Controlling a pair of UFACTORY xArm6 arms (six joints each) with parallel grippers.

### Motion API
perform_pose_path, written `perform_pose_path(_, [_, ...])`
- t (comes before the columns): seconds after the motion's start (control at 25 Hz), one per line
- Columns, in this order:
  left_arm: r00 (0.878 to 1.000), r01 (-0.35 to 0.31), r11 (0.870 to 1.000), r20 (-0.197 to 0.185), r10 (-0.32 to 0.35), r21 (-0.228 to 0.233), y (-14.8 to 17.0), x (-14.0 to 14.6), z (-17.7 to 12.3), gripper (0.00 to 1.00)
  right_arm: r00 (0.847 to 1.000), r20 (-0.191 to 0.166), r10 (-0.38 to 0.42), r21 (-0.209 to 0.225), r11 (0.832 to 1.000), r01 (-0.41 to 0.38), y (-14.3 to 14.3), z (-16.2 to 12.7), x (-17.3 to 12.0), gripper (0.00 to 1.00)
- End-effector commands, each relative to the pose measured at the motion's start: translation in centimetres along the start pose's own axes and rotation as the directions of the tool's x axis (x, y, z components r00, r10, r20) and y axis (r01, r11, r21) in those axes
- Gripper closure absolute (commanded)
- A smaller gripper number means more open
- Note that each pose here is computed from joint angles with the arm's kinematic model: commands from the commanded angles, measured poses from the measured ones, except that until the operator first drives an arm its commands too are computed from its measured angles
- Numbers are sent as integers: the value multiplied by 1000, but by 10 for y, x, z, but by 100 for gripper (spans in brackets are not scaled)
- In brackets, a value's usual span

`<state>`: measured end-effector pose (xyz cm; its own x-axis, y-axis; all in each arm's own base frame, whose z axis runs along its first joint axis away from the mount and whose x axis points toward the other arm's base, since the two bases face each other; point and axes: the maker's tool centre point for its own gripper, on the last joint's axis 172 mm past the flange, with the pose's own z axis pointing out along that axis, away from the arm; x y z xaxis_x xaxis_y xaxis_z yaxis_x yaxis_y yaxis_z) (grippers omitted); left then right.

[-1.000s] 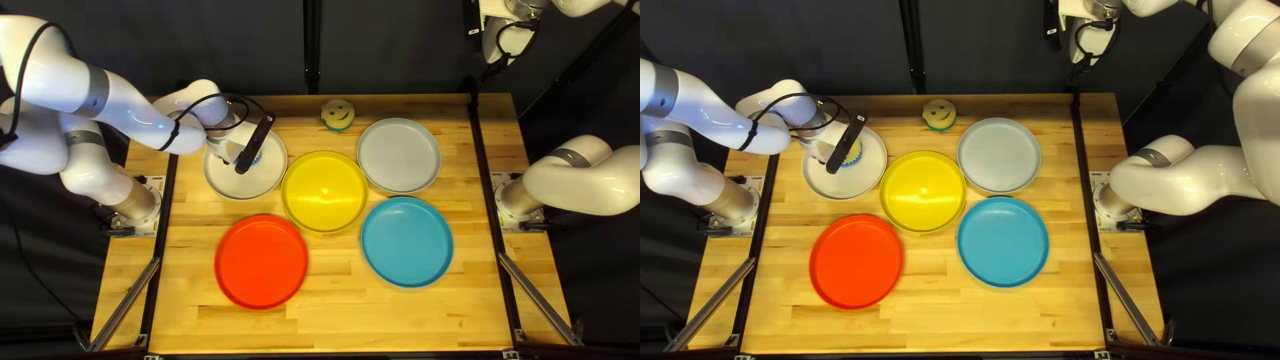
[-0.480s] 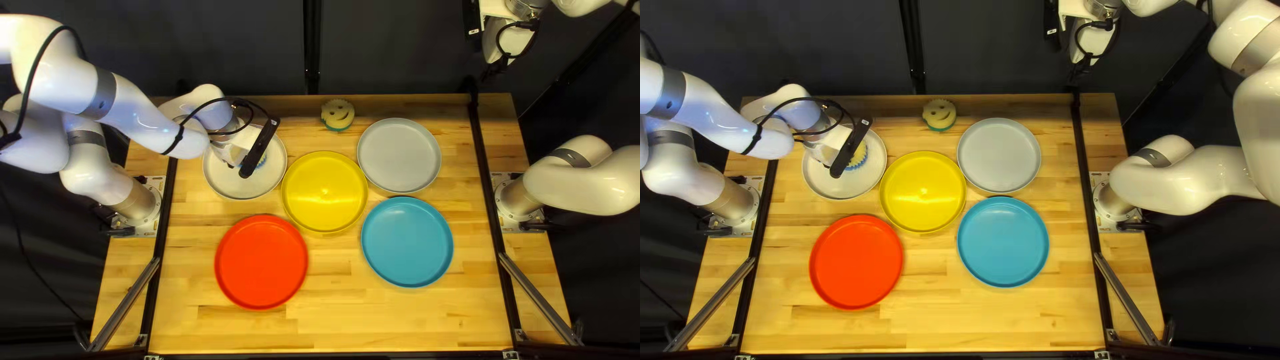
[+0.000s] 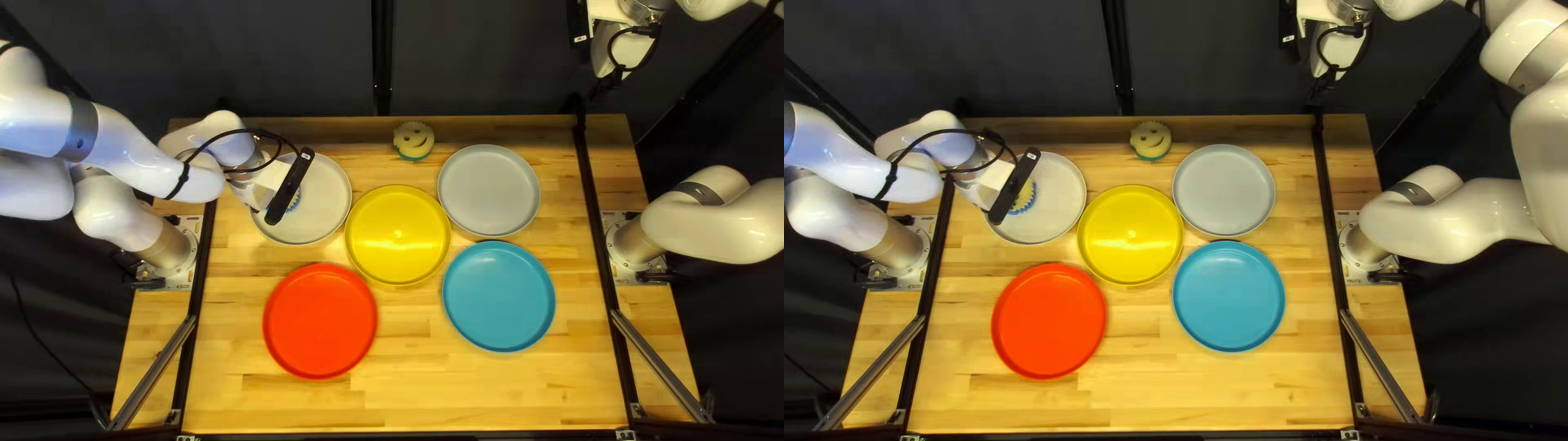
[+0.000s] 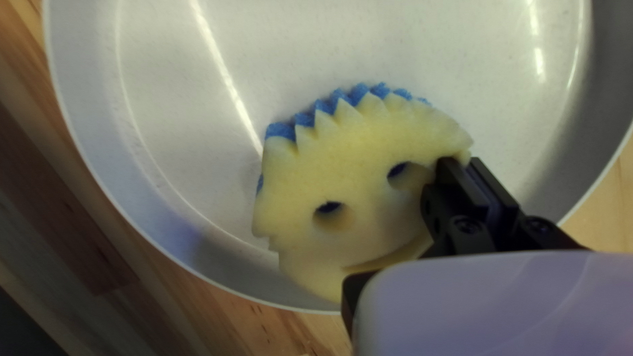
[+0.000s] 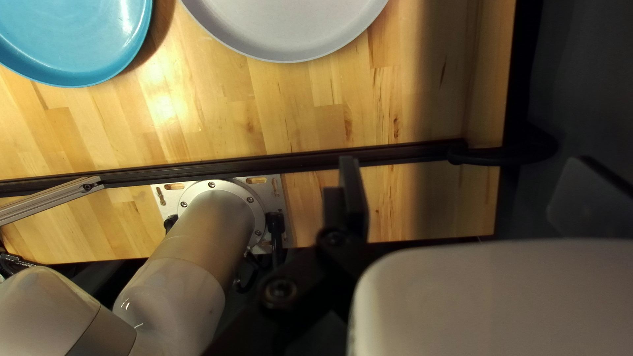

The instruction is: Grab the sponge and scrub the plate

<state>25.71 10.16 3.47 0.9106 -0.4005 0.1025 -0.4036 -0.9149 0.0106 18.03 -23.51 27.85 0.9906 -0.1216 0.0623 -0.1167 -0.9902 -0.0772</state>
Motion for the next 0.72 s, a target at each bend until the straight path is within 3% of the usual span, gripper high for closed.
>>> perform_pose_path(0.04, [1000, -5, 1000, -15, 5, 7, -12, 20, 2, 100, 1000, 0, 0, 0, 1000, 0, 0, 0, 0, 0])
perform_pose_path(0.44, [998, -40, 999, -39, 41, 35, -22, 66, -4, 100, 1000, 0, 0, 0, 1000, 0, 0, 0, 0, 0])
perform_pose_path(0.72, [998, -52, 998, -34, 53, 35, 0, 51, 0, 100, 1000, 0, 0, 0, 1000, 0, 0, 0, 0, 0])
